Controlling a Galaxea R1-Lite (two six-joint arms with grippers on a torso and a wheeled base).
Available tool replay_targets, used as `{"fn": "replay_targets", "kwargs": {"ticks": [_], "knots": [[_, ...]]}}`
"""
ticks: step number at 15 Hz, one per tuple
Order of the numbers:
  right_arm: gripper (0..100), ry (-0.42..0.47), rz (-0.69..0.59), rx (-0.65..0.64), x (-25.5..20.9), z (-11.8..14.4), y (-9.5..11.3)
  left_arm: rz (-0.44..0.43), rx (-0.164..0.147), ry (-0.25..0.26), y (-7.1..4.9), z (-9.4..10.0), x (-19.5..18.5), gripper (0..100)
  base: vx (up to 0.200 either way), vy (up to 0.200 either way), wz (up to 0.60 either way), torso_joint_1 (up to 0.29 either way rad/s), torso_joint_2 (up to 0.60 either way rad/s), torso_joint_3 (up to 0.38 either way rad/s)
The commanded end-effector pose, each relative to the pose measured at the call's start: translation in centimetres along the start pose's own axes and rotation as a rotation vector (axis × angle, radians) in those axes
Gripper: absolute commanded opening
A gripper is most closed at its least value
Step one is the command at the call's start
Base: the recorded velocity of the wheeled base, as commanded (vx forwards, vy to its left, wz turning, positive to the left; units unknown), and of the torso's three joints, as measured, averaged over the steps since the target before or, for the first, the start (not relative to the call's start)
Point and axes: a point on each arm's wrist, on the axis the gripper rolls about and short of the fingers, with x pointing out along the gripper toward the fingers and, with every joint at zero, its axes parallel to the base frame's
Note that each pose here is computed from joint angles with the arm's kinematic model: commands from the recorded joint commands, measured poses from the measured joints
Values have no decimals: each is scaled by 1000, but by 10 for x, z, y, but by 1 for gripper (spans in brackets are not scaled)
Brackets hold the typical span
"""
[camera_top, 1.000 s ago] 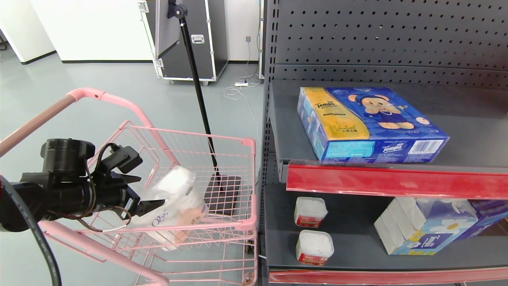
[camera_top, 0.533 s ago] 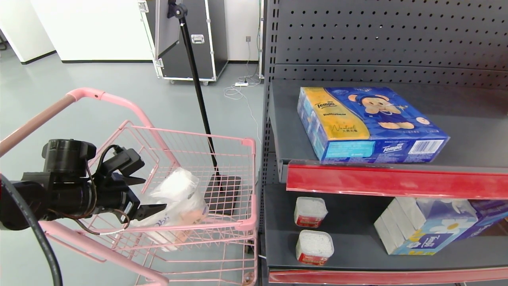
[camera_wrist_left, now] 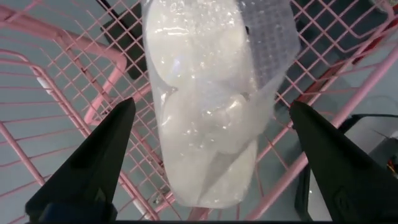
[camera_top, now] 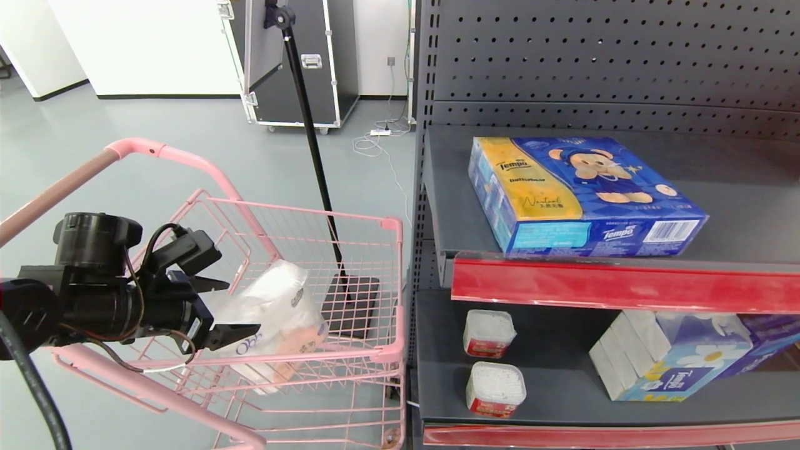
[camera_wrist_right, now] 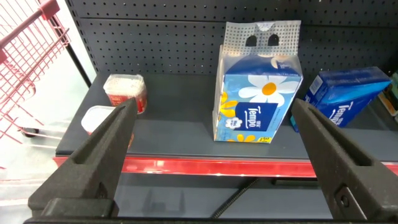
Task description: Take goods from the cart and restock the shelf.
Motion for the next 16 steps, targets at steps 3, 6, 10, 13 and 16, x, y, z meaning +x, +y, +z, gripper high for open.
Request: {"fn": "replay_targets", "kwargs": {"ticks": [3, 6, 10, 13, 16], "knots": [[100, 1, 0, 0, 0, 0, 0, -5, 9, 6, 0, -1, 2, 100, 0, 0, 0, 0, 0, 0], [100, 0, 0, 0, 0, 0, 0, -28, 27, 31, 0, -7, 11, 100, 0, 0, 0, 0, 0, 0], [100, 1, 0, 0, 0, 0, 0, -59, 36, 63, -1, -11, 25, 100, 0, 0, 0, 0, 0, 0], [100, 0, 0, 0, 0, 0, 0, -82, 39, 78, -1, -11, 37, 100, 0, 0, 0, 0, 0, 0], [100, 0, 0, 0, 0, 0, 0, -111, 37, 104, -3, -14, 51, 100, 0, 0, 0, 0, 0, 0]]}}
